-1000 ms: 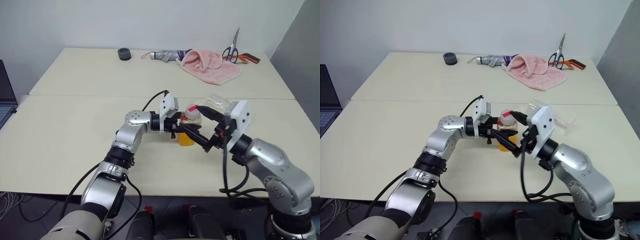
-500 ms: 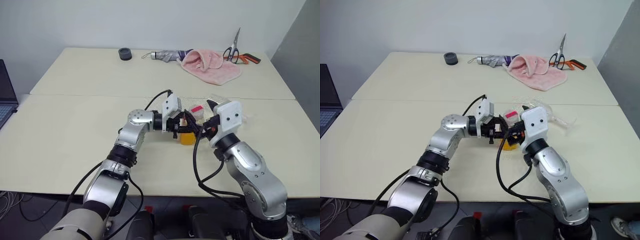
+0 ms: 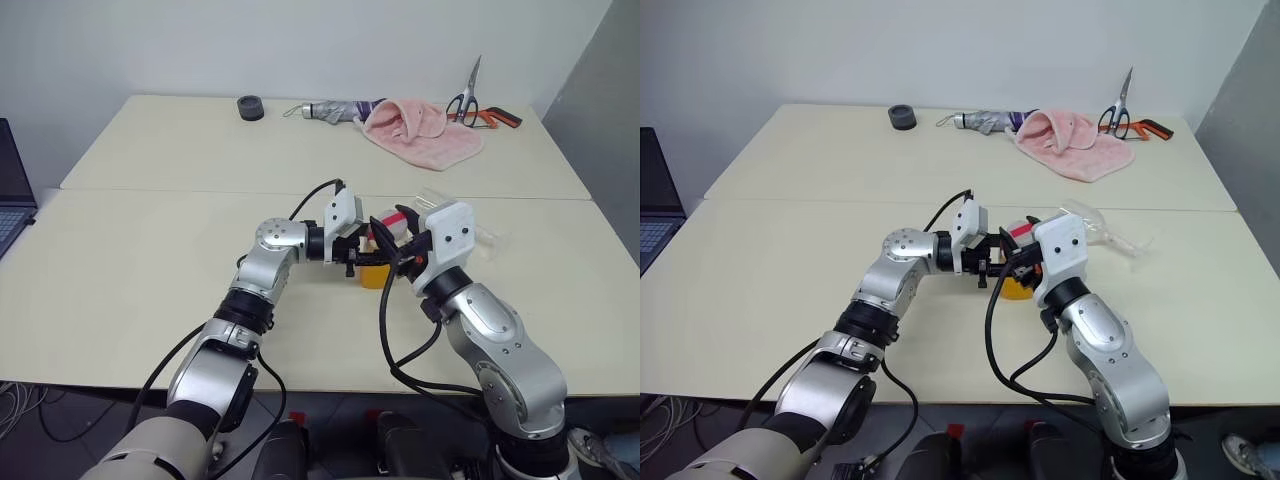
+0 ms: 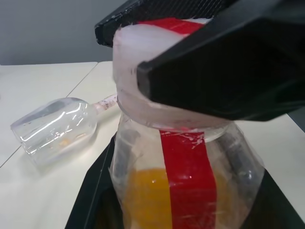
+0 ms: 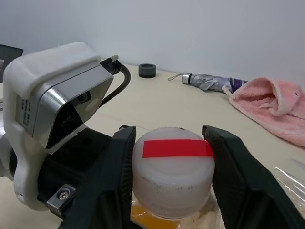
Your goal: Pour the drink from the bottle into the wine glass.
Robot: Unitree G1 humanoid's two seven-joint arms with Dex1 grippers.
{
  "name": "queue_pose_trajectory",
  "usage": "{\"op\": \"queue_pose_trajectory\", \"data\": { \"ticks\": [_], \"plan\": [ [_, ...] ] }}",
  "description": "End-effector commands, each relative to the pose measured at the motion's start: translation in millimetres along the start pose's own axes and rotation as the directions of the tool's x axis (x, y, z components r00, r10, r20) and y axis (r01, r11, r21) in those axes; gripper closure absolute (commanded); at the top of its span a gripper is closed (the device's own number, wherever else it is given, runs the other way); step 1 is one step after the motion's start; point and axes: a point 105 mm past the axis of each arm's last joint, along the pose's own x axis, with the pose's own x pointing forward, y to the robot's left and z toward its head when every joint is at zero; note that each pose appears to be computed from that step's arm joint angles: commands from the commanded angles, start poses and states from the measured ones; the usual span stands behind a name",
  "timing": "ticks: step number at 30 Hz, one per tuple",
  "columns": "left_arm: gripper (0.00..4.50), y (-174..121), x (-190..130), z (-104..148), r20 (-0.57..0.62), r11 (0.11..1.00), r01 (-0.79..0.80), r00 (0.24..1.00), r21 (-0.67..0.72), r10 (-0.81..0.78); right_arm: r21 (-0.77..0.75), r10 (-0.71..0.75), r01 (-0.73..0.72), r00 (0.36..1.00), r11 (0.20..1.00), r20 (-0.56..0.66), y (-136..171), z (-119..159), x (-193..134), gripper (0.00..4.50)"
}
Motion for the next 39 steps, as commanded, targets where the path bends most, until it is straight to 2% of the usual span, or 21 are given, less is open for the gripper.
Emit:
{"op": "queue_pose_trajectory", "data": {
  "ticks": [1, 3, 6, 9, 11, 13, 16, 18, 19, 24, 25, 32, 35, 39],
  "plan": [
    [2.70, 5.2, 0.3, 13.2, 0.011, 0.999, -0.002, 1.000, 0.051, 0.002, -0.017, 0.051, -0.050, 0.997, 0.999, 0.056, 3.5, 11.4, 0.5, 2.63],
    [2.71, 5.3, 0.3, 13.6, 0.011, 0.999, 0.002, 1.000, 0.051, -0.003, -0.028, 0.112, -0.110, 0.992, 0.994, 0.065, 4.0, 11.8, 4.2, 2.63],
    [2.71, 4.1, 0.6, 15.6, 0.015, 0.999, 0.022, 1.000, 0.048, -0.023, -0.032, 0.289, -0.288, 0.954, 0.957, 0.076, 5.5, 11.2, 7.9, 2.63],
    [2.71, 1.4, -0.6, 16.1, 0.006, 0.997, 0.051, 0.999, 0.057, -0.052, -0.032, 0.496, -0.495, 0.867, 0.868, 0.053, 4.3, 12.9, 8.1, 2.63],
    [2.71, 0.1, -2.0, 15.6, -0.008, 0.995, 0.069, 0.998, 0.069, -0.068, -0.054, 0.624, -0.624, 0.781, 0.780, -0.016, -0.9, 11.2, 6.1, 2.63],
    [2.71, 0.2, -3.1, 15.9, -0.013, 0.995, 0.074, 0.997, 0.073, -0.074, -0.063, 0.682, -0.686, 0.727, 0.725, -0.073, -10.7, 11.0, 6.6, 2.63],
    [2.71, 0.2, -4.4, 16.6, -0.017, 0.994, 0.080, 0.997, 0.080, -0.079, -0.062, 0.691, -0.698, 0.715, 0.713, -0.103, -26.5, 13.2, 13.2, 2.63],
    [2.71, 0.6, -6.1, 16.5, -0.018, 0.994, 0.074, 0.997, 0.081, -0.073, -0.067, 0.665, -0.670, 0.742, 0.739, -0.082, -32.0, 18.0, 17.3, 2.63],
    [2.71, 0.9, -6.7, 16.5, -0.019, 0.994, 0.071, 0.997, 0.081, -0.069, -0.071, 0.657, -0.662, 0.750, 0.746, -0.074, -33.2, 19.3, 18.0, 1.88],
    [2.72, 0.8, -8.6, 16.4, -0.016, 0.995, 0.060, 0.998, 0.080, -0.059, -0.060, 0.632, -0.632, 0.775, 0.772, -0.027, -32.1, 27.2, 7.4, 0.15],
    [2.72, 0.9, -9.0, 16.3, -0.015, 0.995, 0.056, 0.998, 0.079, -0.056, -0.054, 0.621, -0.620, 0.784, 0.782, -0.013, -31.1, 30.0, 3.0, 0.00],
    [2.72, 1.4, -10.4, 15.3, -0.009, 0.997, 0.043, 0.999, 0.070, -0.043, -0.096, 0.515, -0.511, 0.857, 0.854, 0.015, -15.6, 35.1, -18.4, 0.00],
    [2.72, 2.3, -9.6, 14.9, -0.005, 0.997, 0.039, 0.999, 0.064, -0.039, -0.159, 0.411, -0.401, 0.911, 0.902, 0.035, -5.9, 33.7, -9.3, 0.00],
    [2.72, 2.6, -6.7, 15.1, 0.002, 0.997, 0.039, 0.999, 0.060, -0.039, -0.191, 0.343, -0.328, 0.938, 0.925, 0.052, -2.9, 29.7, -1.3, 0.00]
  ]
}}
